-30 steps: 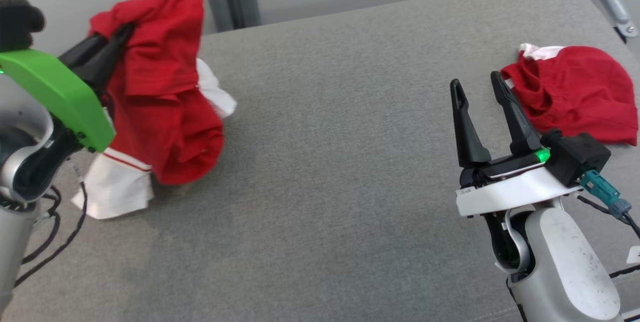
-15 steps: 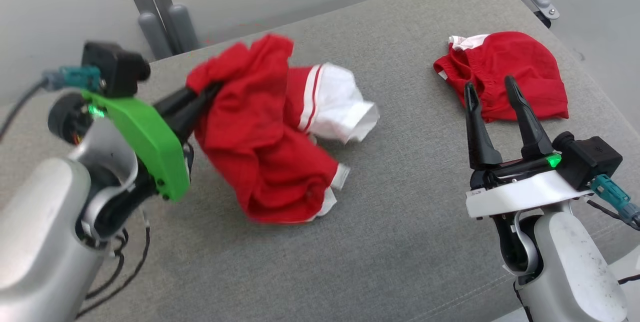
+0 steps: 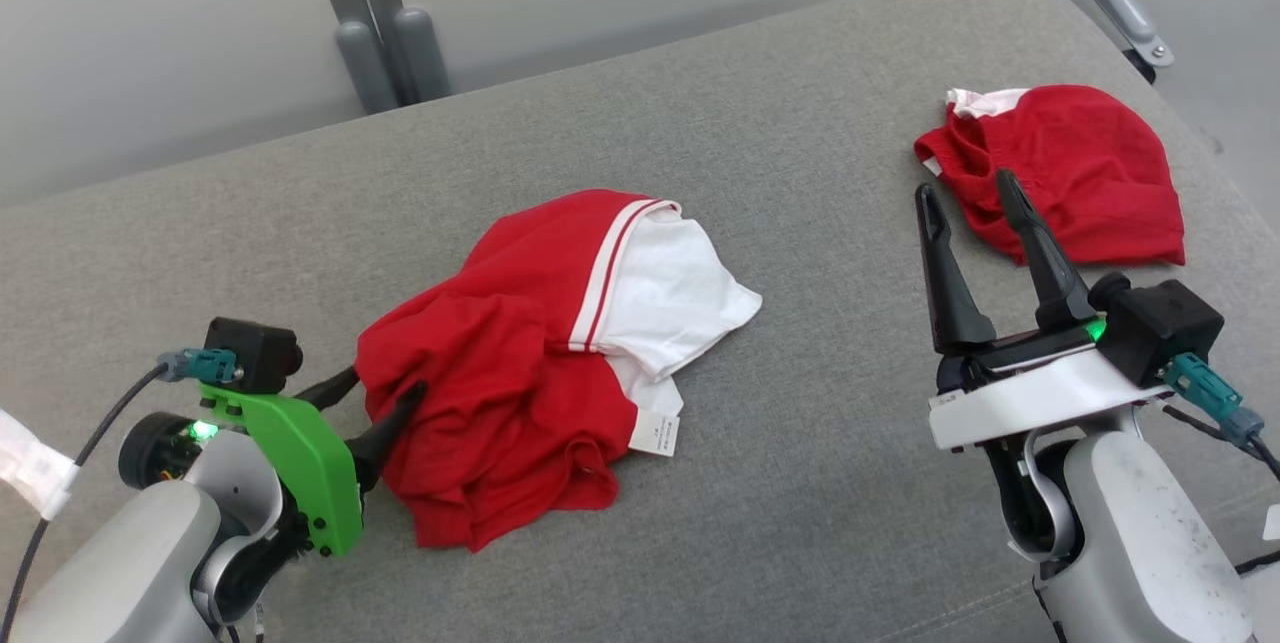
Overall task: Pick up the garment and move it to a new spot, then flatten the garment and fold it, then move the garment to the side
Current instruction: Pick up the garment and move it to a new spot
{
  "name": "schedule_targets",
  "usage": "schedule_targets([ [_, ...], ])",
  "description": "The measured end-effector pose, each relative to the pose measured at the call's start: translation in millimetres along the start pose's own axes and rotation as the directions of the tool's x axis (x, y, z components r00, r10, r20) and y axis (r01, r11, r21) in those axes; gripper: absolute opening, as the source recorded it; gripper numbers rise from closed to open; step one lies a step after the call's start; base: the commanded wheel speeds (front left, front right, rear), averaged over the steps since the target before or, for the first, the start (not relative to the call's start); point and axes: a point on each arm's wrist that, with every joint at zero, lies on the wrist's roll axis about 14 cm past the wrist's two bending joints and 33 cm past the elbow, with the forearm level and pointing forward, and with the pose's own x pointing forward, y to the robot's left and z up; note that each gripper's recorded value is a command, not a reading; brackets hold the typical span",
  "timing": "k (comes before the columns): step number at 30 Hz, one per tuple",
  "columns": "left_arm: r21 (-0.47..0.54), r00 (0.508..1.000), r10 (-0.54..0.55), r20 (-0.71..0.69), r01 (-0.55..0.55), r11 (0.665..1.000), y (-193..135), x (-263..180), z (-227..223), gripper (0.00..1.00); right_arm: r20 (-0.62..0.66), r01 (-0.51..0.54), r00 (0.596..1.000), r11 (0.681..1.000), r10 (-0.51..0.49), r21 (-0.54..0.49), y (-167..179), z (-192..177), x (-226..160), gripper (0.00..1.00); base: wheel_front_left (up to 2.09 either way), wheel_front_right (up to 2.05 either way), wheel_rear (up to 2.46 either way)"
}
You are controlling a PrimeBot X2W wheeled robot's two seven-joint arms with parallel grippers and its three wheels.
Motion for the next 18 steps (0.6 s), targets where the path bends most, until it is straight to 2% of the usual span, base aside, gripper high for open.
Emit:
schedule_targets([
  [6, 0.079, 0.985, 0.046, 0.169, -0.06, 0.995, 13.9, -32.7, 40.8, 1.0, -0.028, -0.029, 0.999, 1.0, 0.029, 0.012, 9.6, -9.1, -4.9, 1.0, 0.0, 0.0, 0.0],
  [8, 0.1, 0.96, 0.087, 0.265, -0.117, 0.988, 21.7, -50.4, 63.2, 1.0, -0.04, -0.036, 0.999, 0.999, 0.037, 0.018, 12.7, -13.0, -7.4, 1.0, 0.0, 0.0, 0.0],
  [12, 0.063, 0.863, 0.213, 0.459, -0.271, 0.96, 40.1, -92.5, 96.9, 1.0, -0.057, -0.043, 0.997, 0.999, 0.044, 0.029, 16.7, -19.5, -10.3, 1.0, 0.0, 0.0, 0.0],
  [18, -0.089, 0.707, 0.398, 0.584, -0.431, 0.898, 56.6, -144.9, 83.9, 1.0, -0.086, -0.048, 0.995, 0.998, 0.051, 0.039, 20.9, -30.2, -14.3, 1.0, 0.0, 0.0, 0.0],
])
